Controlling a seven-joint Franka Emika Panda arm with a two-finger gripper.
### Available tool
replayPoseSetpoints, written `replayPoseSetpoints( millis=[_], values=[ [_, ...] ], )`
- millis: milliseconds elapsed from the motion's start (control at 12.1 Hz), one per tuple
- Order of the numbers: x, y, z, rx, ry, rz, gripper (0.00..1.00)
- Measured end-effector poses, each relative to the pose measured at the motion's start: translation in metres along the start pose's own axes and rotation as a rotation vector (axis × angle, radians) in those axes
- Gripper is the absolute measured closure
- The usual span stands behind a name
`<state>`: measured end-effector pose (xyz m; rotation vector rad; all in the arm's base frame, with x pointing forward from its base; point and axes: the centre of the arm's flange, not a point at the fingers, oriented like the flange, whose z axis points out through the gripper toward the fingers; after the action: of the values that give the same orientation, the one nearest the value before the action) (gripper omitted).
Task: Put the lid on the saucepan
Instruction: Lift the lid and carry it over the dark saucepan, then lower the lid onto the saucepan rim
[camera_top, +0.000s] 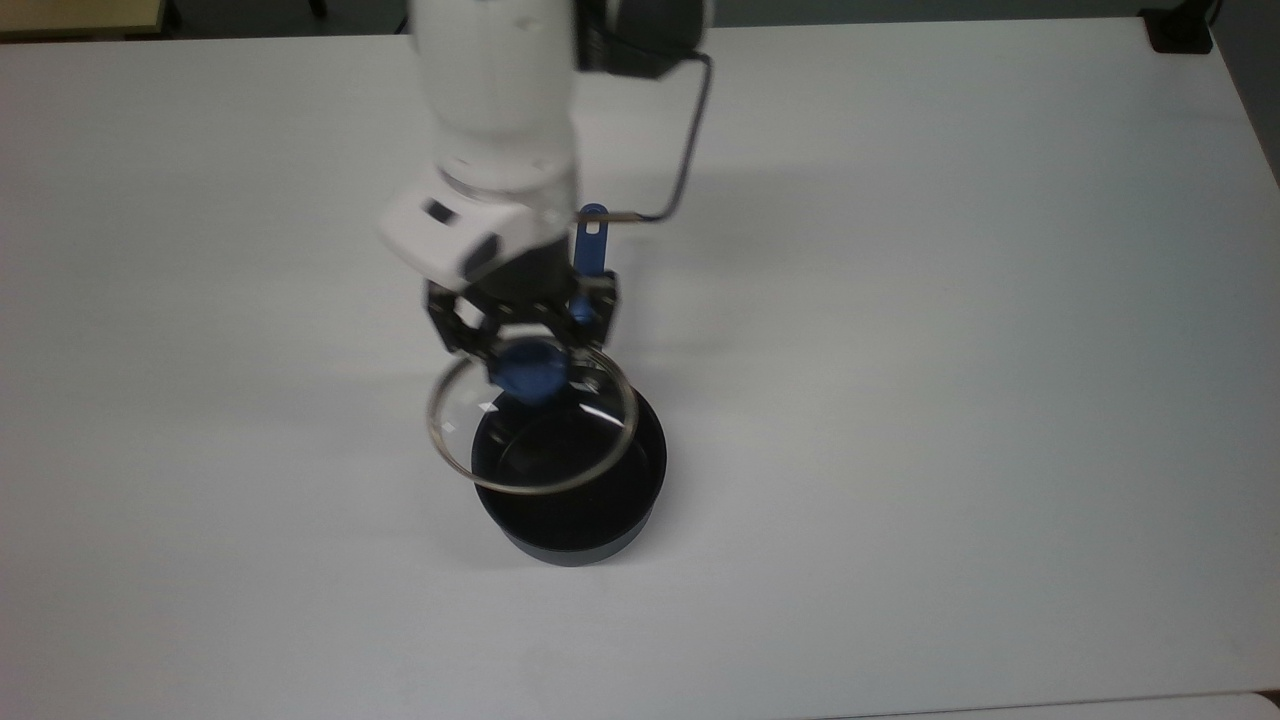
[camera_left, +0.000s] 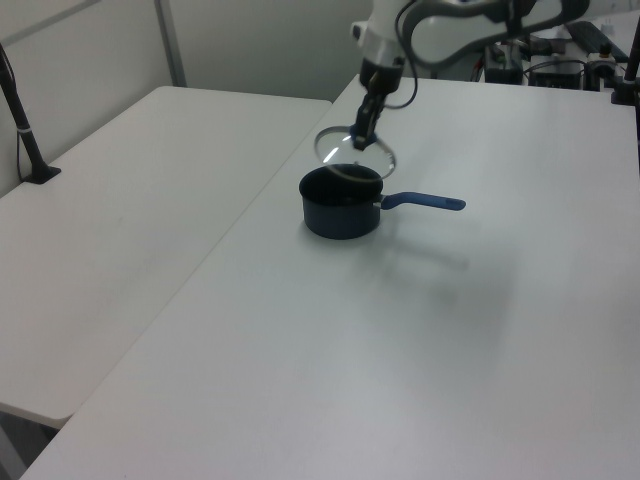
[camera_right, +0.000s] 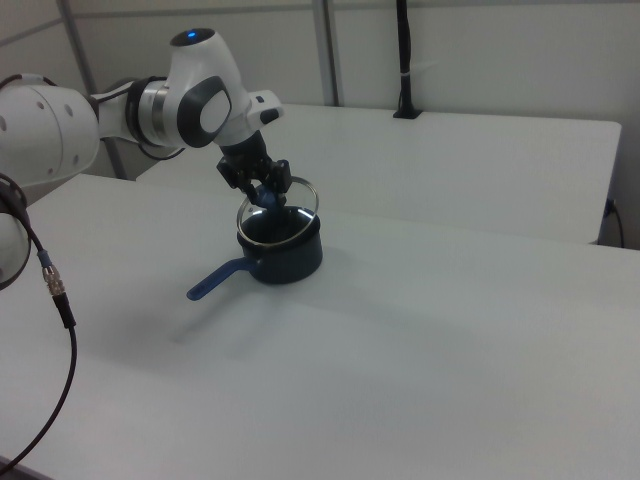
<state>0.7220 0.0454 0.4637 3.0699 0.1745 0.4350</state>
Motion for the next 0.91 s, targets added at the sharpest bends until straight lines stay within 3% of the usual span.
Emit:
replayPoseSetpoints(
  millis=[414,911],
  values=[
    [0.008,-0.029,0.017,0.007,0.044,-0.007,0.39],
    [0.004,-0.025,0.017,0.002,-0.013,-0.004,0.39]
  ],
)
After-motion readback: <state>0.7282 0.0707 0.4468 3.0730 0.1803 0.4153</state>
